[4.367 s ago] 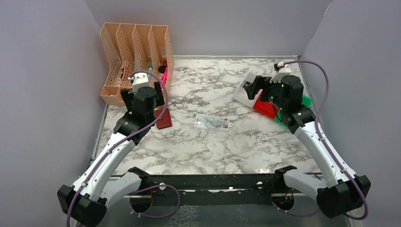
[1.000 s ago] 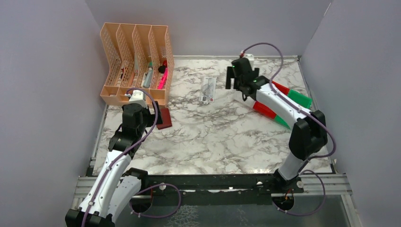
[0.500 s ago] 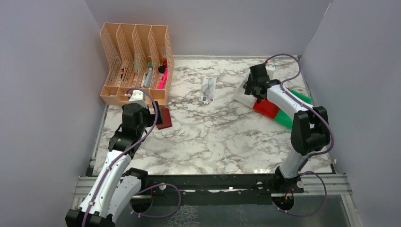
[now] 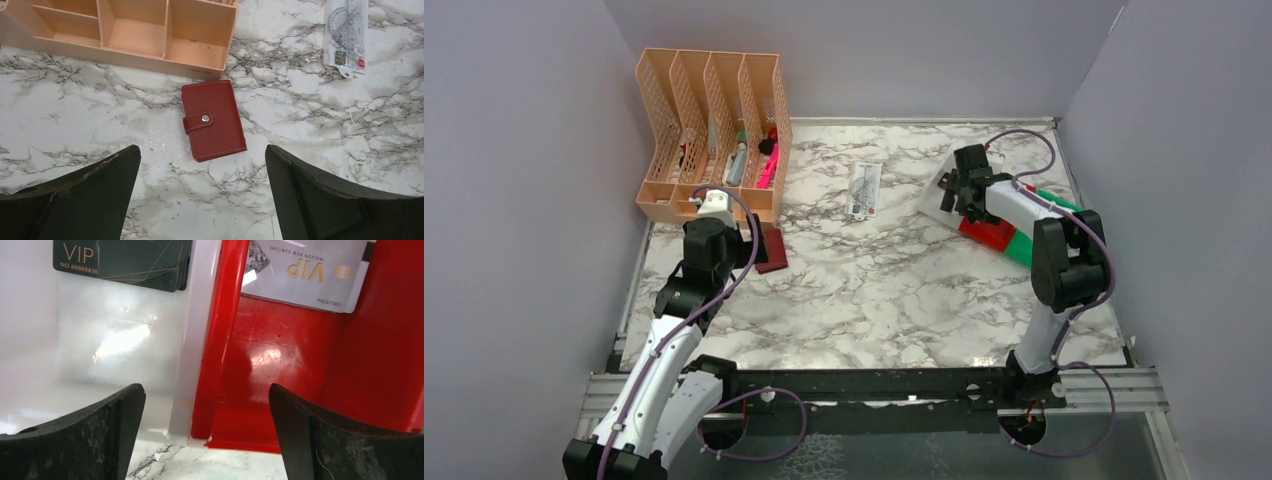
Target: Take the credit cards out of the card holder
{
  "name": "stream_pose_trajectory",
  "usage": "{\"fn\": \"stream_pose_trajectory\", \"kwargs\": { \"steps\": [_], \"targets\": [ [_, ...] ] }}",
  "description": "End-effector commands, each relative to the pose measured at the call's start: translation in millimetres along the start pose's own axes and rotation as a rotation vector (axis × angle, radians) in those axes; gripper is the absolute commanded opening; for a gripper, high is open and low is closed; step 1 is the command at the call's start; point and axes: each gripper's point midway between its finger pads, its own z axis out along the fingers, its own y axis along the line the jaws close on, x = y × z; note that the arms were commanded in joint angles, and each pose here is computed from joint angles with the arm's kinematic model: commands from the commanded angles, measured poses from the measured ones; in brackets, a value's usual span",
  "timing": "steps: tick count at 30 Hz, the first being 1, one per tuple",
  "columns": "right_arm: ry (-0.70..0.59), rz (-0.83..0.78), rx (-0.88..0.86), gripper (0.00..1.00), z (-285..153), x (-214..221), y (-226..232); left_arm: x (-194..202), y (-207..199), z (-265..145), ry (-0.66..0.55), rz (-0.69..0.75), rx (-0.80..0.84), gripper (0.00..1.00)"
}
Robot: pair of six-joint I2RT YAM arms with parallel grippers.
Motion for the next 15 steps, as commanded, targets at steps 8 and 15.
{"fn": "stream_pose_trajectory", "kwargs": {
  "steps": [8, 15],
  "targets": [
    [0.09, -0.001, -0.189, 0.99, -0.2, 36.0, 23.2, 0.2, -3.0, 3.4, 0.007, -0.001, 0.024, 0.99],
    [0.101, -0.046, -0.314, 0.95, -19.6, 49.9, 41.3, 0.2, -2.0, 3.7, 0.008, -0.003, 0.022, 0.99]
  ]
}}
